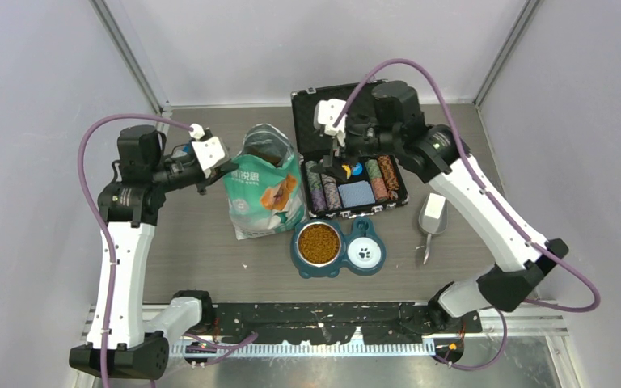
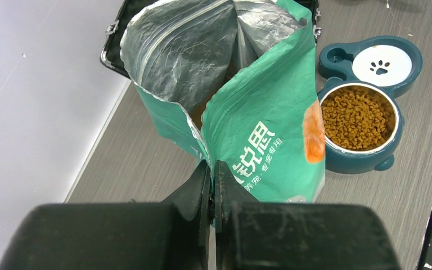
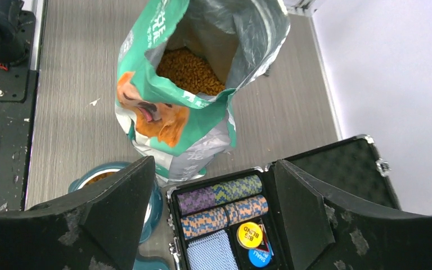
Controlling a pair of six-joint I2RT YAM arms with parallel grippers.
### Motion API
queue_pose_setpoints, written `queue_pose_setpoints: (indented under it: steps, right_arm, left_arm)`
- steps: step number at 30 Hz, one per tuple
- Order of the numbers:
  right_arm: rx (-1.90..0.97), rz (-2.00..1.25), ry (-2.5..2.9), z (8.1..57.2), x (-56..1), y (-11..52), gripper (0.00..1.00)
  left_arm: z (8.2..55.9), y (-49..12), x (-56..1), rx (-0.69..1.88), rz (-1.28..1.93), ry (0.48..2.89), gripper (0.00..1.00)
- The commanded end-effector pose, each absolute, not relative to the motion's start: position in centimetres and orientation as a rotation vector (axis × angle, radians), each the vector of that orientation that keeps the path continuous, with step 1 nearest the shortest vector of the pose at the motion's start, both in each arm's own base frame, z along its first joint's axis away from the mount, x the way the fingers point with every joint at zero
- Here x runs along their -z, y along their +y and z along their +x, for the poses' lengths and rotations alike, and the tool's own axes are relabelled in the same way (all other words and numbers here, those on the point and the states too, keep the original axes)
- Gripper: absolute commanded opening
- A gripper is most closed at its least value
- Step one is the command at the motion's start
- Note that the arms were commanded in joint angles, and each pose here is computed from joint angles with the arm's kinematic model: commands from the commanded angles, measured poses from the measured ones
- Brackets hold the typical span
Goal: Serve the pet food
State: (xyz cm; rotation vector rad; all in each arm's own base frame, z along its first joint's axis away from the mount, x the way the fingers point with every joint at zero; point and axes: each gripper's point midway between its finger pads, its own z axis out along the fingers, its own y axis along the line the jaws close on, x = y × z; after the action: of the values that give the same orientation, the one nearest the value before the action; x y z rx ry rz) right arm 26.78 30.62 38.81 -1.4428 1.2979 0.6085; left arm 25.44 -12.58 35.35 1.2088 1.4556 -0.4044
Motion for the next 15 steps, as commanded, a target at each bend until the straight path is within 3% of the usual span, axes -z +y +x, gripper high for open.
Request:
queue_pose_setpoints:
  steps: [1, 7, 15]
  right_arm:
    - [-0.658, -1.494, 1.238, 28.4, -37.4, 33.0, 0.86]
    - [-0.753, -1.483, 1.193, 29.9, -37.1, 35.9, 0.86]
    - [-0.942, -1.566, 1.103, 28.0, -36.0, 38.3, 0.85]
  left_arm:
    - [24.1, -13.0, -37.0, 0.411, 1.24, 1.39, 0.0]
    - [23.5, -13.3, -36.9, 0.44, 1.259, 1.385, 0.0]
    - [24.2, -13.2, -36.6, 0.459, 1.253, 1.418, 0.0]
